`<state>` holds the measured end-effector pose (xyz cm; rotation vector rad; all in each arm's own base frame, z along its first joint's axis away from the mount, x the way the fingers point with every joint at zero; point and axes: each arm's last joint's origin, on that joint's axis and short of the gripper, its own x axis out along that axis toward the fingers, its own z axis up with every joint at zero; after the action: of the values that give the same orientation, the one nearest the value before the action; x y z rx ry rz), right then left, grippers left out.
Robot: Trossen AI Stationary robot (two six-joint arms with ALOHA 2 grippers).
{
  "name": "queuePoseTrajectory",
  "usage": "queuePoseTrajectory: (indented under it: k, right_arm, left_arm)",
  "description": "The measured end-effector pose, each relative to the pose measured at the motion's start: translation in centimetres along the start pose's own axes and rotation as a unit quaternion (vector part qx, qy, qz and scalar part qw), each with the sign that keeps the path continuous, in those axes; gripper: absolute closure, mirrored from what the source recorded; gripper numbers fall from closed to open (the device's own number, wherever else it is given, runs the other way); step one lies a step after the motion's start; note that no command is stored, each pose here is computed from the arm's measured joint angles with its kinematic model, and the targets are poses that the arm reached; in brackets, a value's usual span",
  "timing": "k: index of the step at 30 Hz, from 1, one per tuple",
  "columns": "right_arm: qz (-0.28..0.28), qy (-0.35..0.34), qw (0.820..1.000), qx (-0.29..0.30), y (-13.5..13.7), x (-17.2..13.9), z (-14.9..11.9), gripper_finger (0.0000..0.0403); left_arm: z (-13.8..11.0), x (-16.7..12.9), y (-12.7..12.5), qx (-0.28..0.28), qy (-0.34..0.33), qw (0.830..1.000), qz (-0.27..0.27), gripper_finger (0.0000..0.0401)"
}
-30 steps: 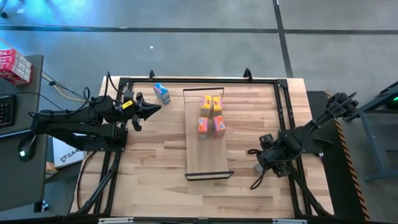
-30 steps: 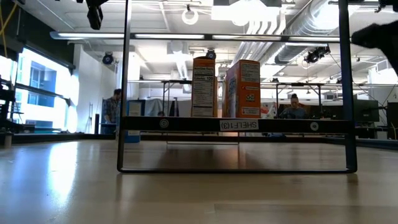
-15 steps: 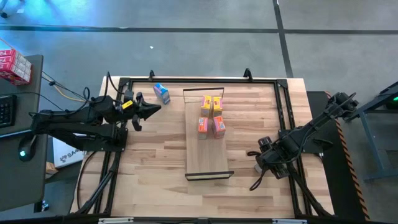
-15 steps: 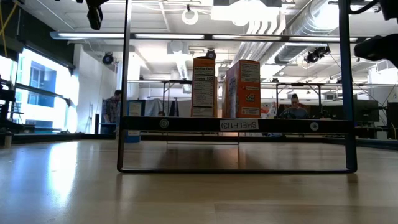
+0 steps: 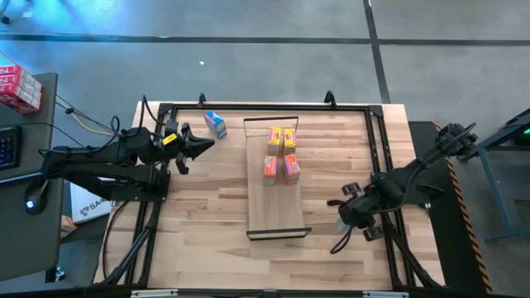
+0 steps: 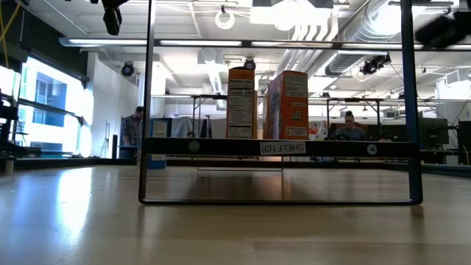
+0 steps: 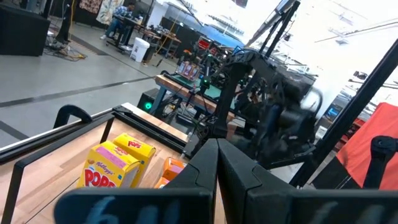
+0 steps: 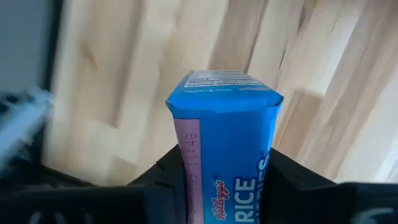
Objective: Stack cereal on shelf
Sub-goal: Stack the right blue cereal box on the shelf
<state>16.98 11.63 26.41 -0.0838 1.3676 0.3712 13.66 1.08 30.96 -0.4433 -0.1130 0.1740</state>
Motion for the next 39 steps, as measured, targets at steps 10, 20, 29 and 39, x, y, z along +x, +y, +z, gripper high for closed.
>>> queuePoseTrajectory:
  k: [10,20,29,39]
  right_arm:
    - [-0.017,-0.151,0.963,0.223,-1.8,-8.0,5.5,0.0294]
    - [-0.048,-0.062,0.92,0.385,-5.8,-6.8,11.8,0.0294]
    - [-0.031,-0.037,0.849,0.527,-8.6,-4.0,14.7,0.0294]
    - [-0.044,-0.004,0.747,0.663,-9.5,-1.1,15.8,0.0294]
  left_arm:
    - [0.0,0.0,0.0,0.016,0.0,1.0,0.0,0.0401]
    - [0.0,0.0,0.0,0.017,-0.001,1.0,-0.001,0.0401]
    - [0.3,0.0,-0.1,0.038,-0.007,0.999,-0.004,0.0401]
    - [0.9,-0.2,-0.4,0.037,-0.017,0.999,-0.013,0.0401]
